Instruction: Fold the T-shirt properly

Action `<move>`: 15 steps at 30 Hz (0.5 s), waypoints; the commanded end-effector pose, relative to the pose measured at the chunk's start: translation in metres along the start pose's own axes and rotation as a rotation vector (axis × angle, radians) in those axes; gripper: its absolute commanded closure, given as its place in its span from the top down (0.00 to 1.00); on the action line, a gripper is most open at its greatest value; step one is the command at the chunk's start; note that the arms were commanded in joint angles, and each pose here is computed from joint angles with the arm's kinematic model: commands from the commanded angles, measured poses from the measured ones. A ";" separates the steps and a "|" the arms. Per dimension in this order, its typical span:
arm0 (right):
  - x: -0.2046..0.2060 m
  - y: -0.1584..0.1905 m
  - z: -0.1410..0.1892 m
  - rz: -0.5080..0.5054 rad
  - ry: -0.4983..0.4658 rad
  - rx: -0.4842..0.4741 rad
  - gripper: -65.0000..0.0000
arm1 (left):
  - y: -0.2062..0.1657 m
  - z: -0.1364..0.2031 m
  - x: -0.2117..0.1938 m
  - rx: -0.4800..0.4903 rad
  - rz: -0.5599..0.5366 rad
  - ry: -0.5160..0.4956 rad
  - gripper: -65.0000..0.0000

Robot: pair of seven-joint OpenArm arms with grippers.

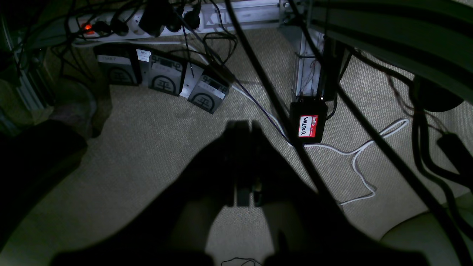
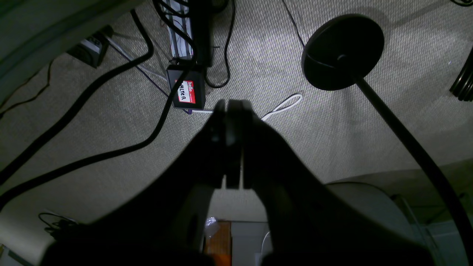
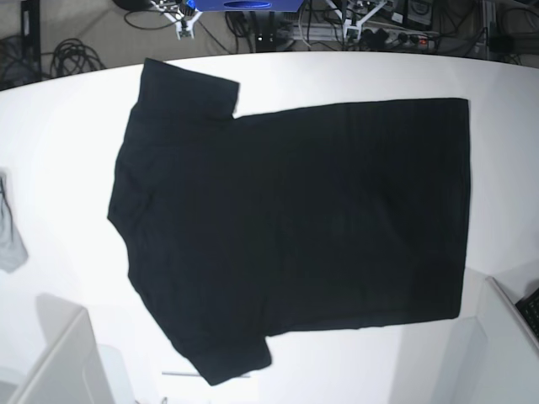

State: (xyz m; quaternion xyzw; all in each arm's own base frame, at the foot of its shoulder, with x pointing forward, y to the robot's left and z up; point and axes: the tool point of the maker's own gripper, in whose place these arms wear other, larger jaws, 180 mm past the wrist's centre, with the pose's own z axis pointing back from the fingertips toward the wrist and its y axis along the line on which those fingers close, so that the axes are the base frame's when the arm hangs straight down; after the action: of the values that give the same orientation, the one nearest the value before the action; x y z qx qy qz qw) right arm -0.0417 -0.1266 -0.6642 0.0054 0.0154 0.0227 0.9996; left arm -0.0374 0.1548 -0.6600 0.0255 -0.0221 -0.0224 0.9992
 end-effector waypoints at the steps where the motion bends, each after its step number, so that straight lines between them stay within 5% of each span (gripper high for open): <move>1: -0.003 -0.006 0.000 0.005 0.001 -0.016 0.00 | 0.002 0.001 -0.005 0.007 0.000 0.006 0.00; 15: 0.000 -0.007 0.000 0.005 -0.008 -0.017 0.00 | 0.002 0.001 -0.004 0.007 0.000 0.003 0.00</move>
State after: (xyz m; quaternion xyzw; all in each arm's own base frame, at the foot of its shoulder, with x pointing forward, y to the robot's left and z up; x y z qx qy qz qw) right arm -0.0404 -0.1268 -0.6643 0.0053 0.0127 0.0227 0.9996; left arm -0.0371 0.1548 -0.6600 0.0257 -0.0225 -0.0225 0.9992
